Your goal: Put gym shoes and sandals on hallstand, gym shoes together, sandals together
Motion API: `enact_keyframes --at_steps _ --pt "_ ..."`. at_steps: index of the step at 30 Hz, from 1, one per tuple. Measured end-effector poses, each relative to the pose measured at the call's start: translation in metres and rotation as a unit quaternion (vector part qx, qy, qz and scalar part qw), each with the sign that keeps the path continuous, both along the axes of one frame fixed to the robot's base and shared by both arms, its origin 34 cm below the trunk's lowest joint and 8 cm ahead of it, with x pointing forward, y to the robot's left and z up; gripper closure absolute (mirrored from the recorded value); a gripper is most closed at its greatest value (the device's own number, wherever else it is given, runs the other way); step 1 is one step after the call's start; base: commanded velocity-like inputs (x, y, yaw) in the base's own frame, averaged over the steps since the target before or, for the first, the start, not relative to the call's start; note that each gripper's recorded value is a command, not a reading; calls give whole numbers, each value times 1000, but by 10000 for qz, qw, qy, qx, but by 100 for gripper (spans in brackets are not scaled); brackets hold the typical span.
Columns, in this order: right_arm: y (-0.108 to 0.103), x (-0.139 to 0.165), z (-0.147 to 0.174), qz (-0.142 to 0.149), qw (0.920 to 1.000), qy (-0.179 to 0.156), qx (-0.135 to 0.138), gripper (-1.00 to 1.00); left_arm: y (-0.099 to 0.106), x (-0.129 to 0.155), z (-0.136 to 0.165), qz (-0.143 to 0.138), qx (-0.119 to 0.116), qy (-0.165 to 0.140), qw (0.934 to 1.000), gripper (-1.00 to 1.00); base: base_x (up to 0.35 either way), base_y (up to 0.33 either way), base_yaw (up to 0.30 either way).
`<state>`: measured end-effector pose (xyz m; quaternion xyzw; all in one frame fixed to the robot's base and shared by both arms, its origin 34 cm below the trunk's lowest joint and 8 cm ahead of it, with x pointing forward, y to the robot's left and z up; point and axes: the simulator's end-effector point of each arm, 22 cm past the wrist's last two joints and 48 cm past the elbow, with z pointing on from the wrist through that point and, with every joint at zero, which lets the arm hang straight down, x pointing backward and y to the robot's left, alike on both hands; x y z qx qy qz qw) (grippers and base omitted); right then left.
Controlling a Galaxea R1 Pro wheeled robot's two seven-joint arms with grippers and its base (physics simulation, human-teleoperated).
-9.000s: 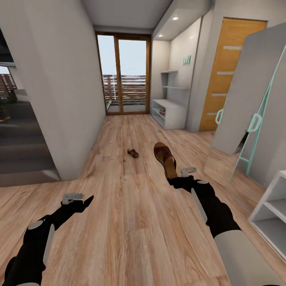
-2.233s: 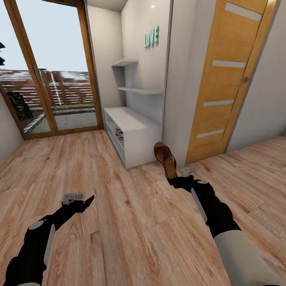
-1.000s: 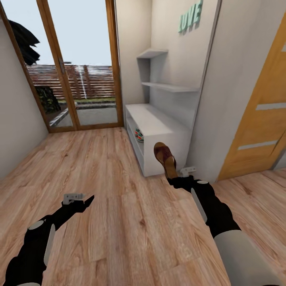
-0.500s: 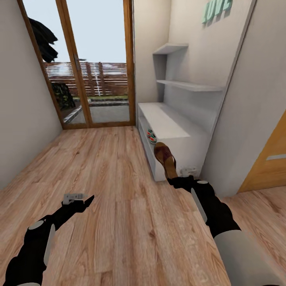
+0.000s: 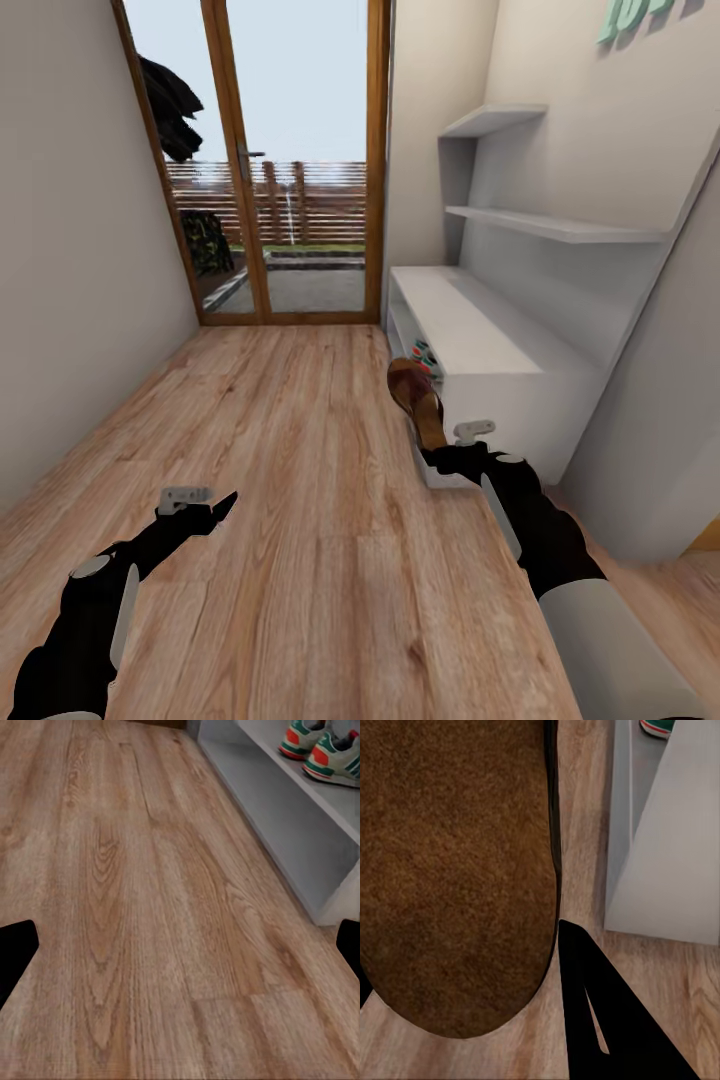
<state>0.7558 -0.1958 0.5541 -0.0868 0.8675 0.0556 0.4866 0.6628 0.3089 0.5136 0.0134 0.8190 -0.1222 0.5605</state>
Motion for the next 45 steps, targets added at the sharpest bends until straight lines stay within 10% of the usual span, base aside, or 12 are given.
enact_keyframes --at_steps 45 --pt "0 -3 39 -1 9996 -293 0 100 0 -1 34 1 2 -298 9996 -100 230 0 183"
